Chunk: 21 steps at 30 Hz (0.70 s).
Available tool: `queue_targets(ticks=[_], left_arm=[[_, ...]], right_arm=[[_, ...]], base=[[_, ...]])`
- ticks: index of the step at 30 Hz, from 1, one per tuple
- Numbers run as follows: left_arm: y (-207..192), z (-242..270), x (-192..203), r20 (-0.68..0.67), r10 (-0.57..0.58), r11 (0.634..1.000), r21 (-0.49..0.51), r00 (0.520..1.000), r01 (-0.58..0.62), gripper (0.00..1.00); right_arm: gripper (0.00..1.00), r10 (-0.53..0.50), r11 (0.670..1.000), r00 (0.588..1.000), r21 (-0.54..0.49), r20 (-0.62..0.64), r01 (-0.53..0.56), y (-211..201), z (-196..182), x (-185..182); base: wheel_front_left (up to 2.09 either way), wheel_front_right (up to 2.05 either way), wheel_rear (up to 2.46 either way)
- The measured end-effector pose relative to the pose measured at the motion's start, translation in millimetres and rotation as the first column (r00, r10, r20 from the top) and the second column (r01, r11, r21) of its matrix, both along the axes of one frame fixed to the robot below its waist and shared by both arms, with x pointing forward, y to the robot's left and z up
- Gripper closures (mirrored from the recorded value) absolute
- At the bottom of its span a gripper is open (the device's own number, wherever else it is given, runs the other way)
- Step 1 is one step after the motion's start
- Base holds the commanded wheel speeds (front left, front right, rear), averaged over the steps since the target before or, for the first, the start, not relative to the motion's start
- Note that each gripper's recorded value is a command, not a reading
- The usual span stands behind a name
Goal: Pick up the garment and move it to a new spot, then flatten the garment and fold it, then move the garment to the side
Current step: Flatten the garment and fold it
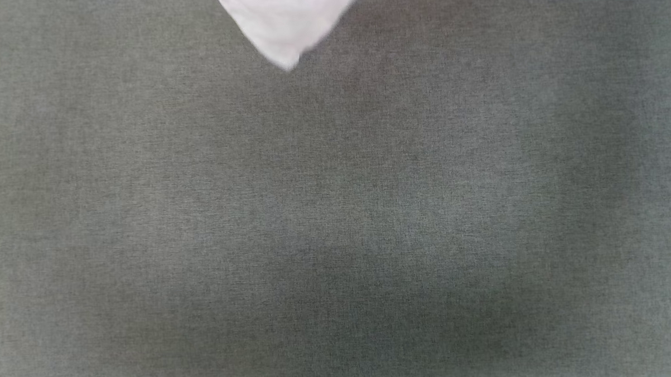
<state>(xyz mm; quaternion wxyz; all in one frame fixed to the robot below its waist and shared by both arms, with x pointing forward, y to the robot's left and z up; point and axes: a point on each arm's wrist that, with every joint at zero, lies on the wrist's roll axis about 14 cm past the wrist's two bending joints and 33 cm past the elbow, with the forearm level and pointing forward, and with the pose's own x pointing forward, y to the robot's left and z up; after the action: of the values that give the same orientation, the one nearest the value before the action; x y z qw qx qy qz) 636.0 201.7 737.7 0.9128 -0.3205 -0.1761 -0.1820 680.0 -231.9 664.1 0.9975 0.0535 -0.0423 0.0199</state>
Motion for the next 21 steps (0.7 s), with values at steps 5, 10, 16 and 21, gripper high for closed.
queue_targets(ticks=[5,10,16,21], left_arm=[[-11.3,-35.8,-13.5,-0.083,-0.055,0.998,-0.022,0.995,0.053,1.00],[-23.3,-133.0,-60.7,-0.276,-0.118,0.991,-0.100,0.954,0.093,1.00],[-38.1,-228.3,-144.9,-0.484,-0.175,0.971,-0.230,0.857,0.069,1.00],[-37.4,-247.5,-198.5,-0.526,-0.182,0.948,-0.317,0.831,0.007,1.00]], right_arm=[[1.00,0.002,1.000,0.997,-0.005,-0.083,-0.002,1.7,-37.7,-7.8],[1.00,0.055,0.999,0.962,0.011,-0.267,-0.054,13.6,-125.1,-41.7],[1.00,0.110,0.994,0.890,0.069,-0.443,-0.088,12.1,-209.4,-114.8],[1.00,0.156,0.986,0.841,0.133,-0.517,-0.101,14.0,-242.9,-174.1]], base=[[0.00,0.00,0.00],[0.00,0.00,0.00],[0.00,0.00,0.00],[0.00,0.00,0.00]])
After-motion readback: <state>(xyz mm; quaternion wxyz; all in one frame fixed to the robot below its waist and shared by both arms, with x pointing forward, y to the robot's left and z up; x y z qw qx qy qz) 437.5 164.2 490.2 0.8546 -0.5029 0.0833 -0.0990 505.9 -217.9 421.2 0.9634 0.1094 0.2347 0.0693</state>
